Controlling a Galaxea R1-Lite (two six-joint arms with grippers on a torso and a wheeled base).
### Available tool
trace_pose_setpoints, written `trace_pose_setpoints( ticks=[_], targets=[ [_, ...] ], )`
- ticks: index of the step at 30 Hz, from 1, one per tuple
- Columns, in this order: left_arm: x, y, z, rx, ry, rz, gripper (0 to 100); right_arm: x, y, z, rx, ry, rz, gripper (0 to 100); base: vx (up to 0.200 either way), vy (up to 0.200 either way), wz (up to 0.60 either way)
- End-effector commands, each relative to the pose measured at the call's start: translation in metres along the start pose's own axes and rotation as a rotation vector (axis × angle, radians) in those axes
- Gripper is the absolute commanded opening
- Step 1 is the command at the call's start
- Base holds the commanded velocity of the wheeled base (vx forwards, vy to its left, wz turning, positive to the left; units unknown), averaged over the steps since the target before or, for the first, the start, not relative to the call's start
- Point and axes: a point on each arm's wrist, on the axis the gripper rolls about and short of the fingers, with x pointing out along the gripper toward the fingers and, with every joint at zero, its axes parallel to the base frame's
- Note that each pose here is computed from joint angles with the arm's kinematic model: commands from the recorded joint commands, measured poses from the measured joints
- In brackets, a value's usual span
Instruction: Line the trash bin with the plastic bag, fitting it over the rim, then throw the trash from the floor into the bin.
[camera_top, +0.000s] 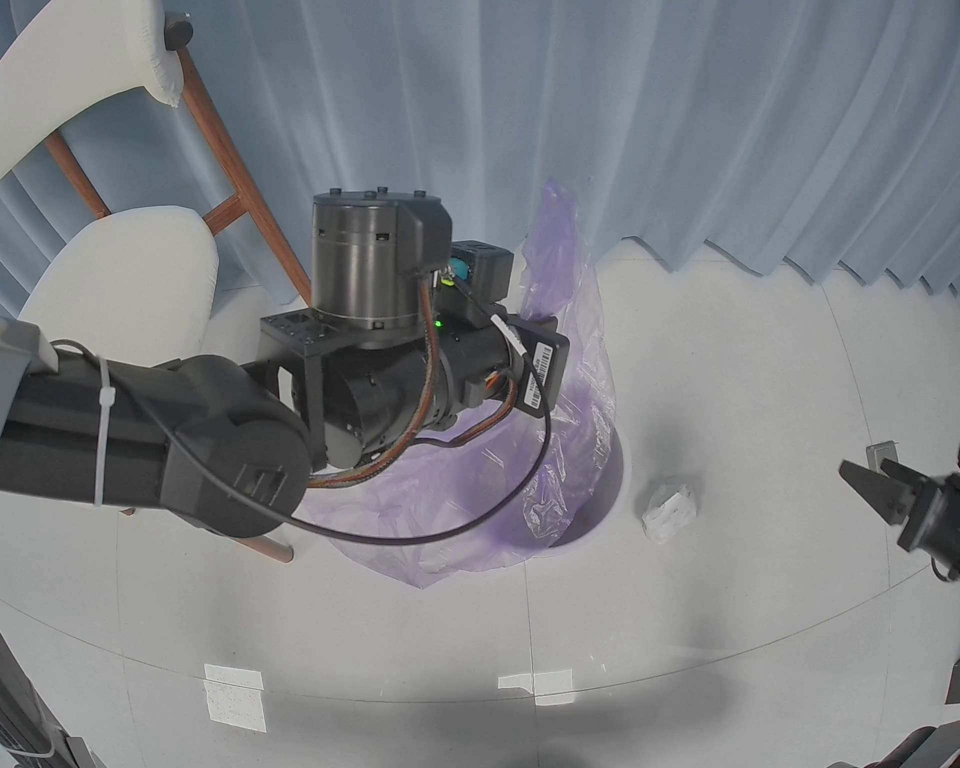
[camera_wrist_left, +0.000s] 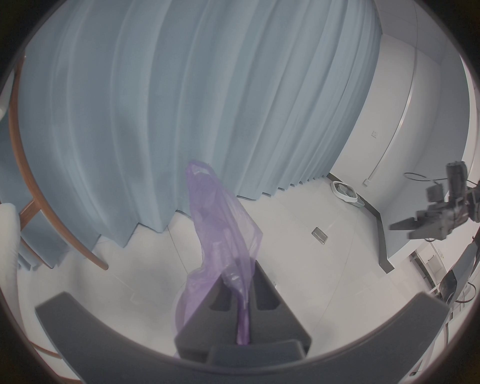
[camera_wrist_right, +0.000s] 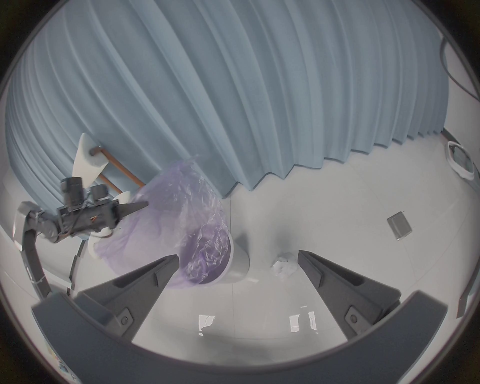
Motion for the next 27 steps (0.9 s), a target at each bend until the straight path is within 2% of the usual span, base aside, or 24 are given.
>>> trace_pose_setpoints(
  ticks=[1,6,8,11,15,27],
  targets=[
    [-0.026,-0.019,0.011,-0.002,-0.034,0.002,0,0.182,-0.024,-0.011,0.083,0.121,0.056,100,0.0,0.0,0.0],
    [-0.028,-0.029,0.005,0.009,-0.013,-0.024,0,0.224,-0.031,-0.016,0.07,0.066,0.072,100,0.0,0.0,0.0],
    [-0.032,-0.034,0.002,0.012,-0.005,-0.041,0,0.25,-0.033,-0.01,0.06,0.015,0.086,100,0.0,0.0,0.0],
    [-0.036,-0.036,0.004,0.017,-0.006,-0.05,0,0.26,-0.031,0.001,0.055,-0.024,0.101,100,0.0,0.0,0.0],
    [-0.035,-0.036,0.004,0.017,-0.004,-0.046,0,0.266,-0.032,-0.002,0.053,-0.018,0.101,100,0.0,0.0,0.0],
    [-0.034,-0.037,0.003,0.014,-0.001,-0.049,0,0.263,-0.035,-0.009,0.055,0.002,0.092,100,0.2,0.0,0.0]
  ],
)
